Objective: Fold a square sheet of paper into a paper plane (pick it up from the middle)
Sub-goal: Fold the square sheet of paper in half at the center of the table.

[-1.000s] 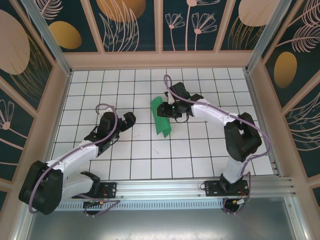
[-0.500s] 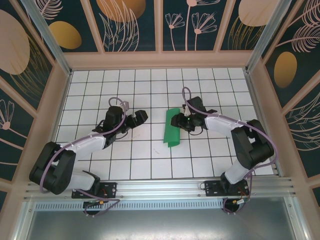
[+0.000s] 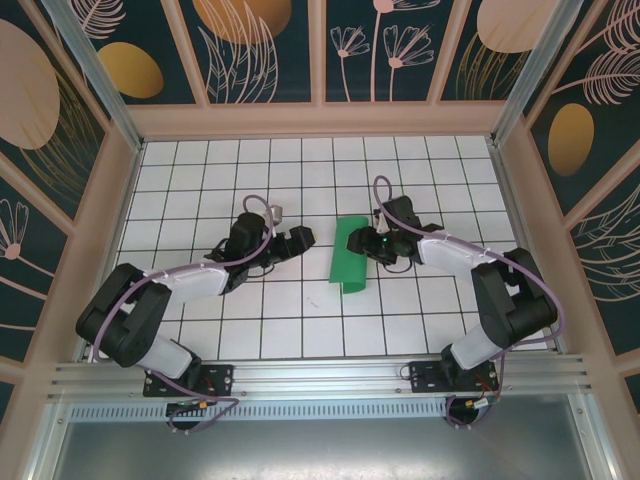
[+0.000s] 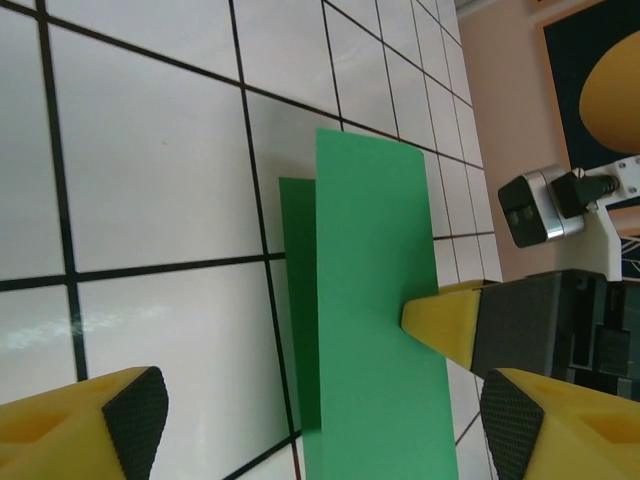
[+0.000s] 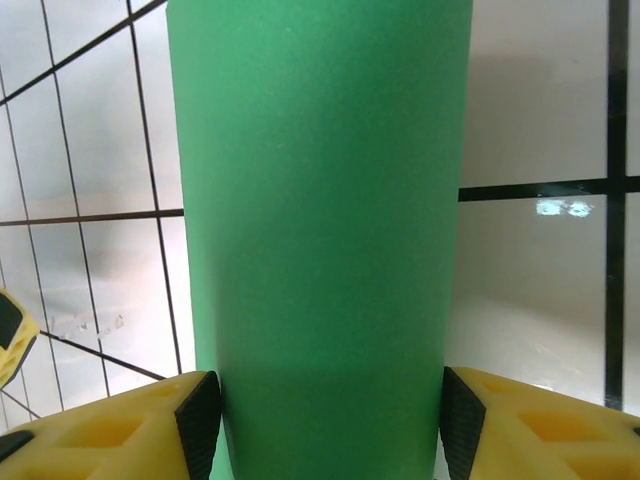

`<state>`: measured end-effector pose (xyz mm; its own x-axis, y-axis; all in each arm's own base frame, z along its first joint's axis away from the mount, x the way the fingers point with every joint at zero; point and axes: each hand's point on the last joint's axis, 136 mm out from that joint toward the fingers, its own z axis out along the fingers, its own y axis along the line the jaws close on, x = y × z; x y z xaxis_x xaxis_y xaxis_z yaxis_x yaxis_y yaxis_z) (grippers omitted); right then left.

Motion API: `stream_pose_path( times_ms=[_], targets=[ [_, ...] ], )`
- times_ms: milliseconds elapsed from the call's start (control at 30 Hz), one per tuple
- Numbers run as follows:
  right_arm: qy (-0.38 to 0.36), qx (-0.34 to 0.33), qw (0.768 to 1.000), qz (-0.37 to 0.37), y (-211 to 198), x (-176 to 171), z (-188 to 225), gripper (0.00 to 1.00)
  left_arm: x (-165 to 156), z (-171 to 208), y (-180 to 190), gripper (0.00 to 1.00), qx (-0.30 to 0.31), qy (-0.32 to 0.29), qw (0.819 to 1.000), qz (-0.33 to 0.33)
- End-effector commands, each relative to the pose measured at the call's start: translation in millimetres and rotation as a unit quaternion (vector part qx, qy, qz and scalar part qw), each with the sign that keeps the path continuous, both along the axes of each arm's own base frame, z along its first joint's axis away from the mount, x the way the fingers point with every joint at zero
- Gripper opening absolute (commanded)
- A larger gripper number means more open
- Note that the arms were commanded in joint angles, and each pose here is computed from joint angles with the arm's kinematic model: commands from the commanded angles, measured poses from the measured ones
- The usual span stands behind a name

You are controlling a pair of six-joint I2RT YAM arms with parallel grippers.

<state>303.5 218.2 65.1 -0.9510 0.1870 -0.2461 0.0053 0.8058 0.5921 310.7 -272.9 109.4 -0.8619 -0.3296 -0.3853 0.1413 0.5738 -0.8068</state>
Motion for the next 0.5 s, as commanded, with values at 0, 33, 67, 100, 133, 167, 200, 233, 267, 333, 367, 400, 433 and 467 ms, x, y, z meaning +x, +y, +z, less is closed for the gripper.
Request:
stream_pose_path(
  times_ms=[0, 33, 67, 100, 133, 167, 200, 233, 267, 333, 367, 400, 433, 467],
  targets=[
    [0.009, -0.039, 0.999, -0.007, -17.9, -8.3, -11.1, 0.65, 6.7, 15.5, -13.6, 0.82, -0.031, -0.015, 0.999, -0.007],
    [0.011, -0.048, 0.999, -0.013, -22.8, -8.4, -13.8, 0.66, 6.4, 15.4, -16.4, 0.81, -0.031, -0.014, 0.999, -0.011],
    [0.013, -0.048, 0.999, -0.015, -25.2, -8.7, -14.6, 0.66, 6.1, 15.4, -19.3, 0.81, -0.032, -0.014, 0.999, -0.015],
    [0.014, -0.045, 0.999, -0.016, -26.5, -8.8, -15.1, 0.67, 5.8, 15.0, -21.7, 0.80, -0.032, -0.012, 0.999, -0.019],
    [0.018, -0.044, 0.999, -0.019, -28.5, -9.2, -16.2, 0.69, 5.3, 14.4, -24.6, 0.80, -0.033, -0.011, 0.999, -0.023],
    [0.021, -0.048, 0.998, -0.023, -31.5, -9.5, -17.8, 0.71, 4.8, 14.3, -26.9, 0.80, -0.033, -0.011, 0.999, -0.027],
    [0.022, -0.055, 0.998, -0.025, -33.9, -9.9, -19.1, 0.73, 4.8, 15.0, -29.8, 0.78, -0.034, -0.011, 0.999, -0.030],
    [0.022, -0.058, 0.998, -0.025, -35.5, -10.1, -18.8, 0.74, 3.6, 15.3, -32.7, 0.77, -0.034, -0.011, 0.999, -0.035],
    [0.024, -0.060, 0.998, -0.024, -36.6, -11.2, -18.8, 0.74, 2.3, 15.1, -35.4, 0.75, -0.034, -0.012, 0.999, -0.040],
    [0.025, -0.072, 0.997, -0.033, -43.0, -12.1, -19.7, 0.75, 1.4, 14.0, -40.5, 0.72, -0.032, -0.010, 0.998, -0.046],
    [0.024, -0.078, 0.996, -0.037, -45.6, -12.1, -19.9, 0.75, 0.9, 14.7, -43.4, 0.69, -0.034, -0.010, 0.998, -0.049],
    [0.025, -0.086, 0.995, -0.038, -48.5, -13.0, -20.9, 0.75, -0.3, 14.3, -46.1, 0.67, -0.034, -0.010, 0.998, -0.054],
    [0.025, -0.098, 0.994, -0.043, -52.8, -13.3, -22.0, 0.75, -0.9, 13.5, -48.3, 0.66, -0.033, -0.009, 0.998, -0.055],
    [0.026, -0.109, 0.993, -0.046, -56.7, -13.8, -23.5, 0.75, -1.6, 12.1, -49.8, 0.65, -0.031, -0.006, 0.998, -0.055]
  ],
)
